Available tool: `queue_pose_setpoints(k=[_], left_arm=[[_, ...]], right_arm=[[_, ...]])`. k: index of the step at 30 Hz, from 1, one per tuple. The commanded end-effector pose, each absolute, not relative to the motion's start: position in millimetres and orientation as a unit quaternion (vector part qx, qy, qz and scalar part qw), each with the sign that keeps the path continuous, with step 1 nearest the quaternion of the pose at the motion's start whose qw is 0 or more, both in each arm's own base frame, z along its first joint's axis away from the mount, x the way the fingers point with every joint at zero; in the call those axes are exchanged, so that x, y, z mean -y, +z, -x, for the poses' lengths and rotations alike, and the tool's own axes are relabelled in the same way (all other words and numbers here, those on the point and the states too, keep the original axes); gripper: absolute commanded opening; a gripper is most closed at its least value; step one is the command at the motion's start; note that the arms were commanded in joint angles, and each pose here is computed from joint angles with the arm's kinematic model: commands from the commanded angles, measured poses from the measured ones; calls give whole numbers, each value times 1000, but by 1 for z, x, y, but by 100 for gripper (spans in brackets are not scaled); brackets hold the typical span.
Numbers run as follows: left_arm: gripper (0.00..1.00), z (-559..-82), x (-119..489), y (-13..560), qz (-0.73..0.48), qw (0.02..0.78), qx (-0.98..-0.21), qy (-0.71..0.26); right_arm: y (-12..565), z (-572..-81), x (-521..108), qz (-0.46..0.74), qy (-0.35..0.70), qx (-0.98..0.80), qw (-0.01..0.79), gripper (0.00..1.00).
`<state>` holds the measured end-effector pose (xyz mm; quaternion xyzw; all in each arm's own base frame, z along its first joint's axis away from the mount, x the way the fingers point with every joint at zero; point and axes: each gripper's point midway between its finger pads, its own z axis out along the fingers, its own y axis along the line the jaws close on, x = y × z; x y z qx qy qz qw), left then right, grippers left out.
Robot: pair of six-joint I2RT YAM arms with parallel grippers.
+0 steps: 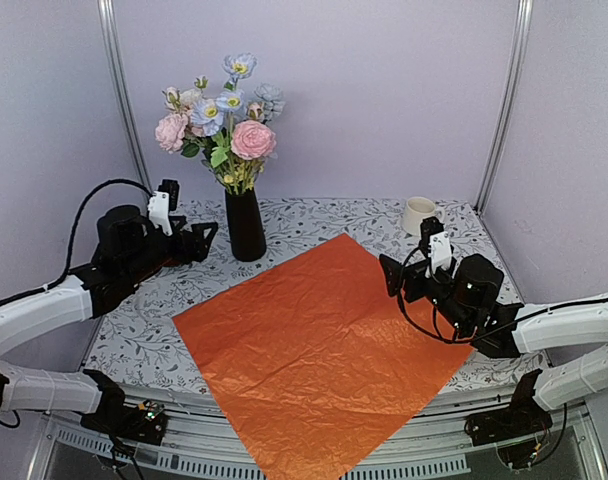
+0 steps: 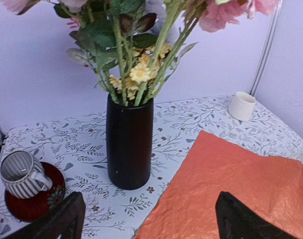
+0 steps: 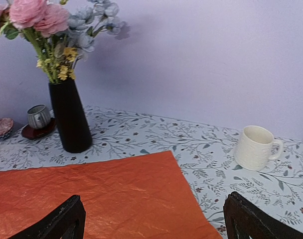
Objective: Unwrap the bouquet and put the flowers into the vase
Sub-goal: Place the fake flower in the vase, then reset both arms
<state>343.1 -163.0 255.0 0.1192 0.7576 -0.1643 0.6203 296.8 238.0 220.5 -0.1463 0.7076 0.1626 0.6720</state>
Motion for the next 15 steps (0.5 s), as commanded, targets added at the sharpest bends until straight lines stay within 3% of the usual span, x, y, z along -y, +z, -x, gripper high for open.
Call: queue_pose_setpoints(k=[1, 9, 15], left_arm=[[98, -352, 132, 237, -56, 611, -782, -107], [98, -364, 70, 218, 53, 624, -779, -35], [98, -363, 32, 209, 58, 643, -762, 44]], right_arm=[[223, -311, -186, 41, 63, -714, 696, 99], [212, -321, -89, -97, -93, -715, 686, 99], [200, -331, -48, -113, -58, -723, 679, 99]])
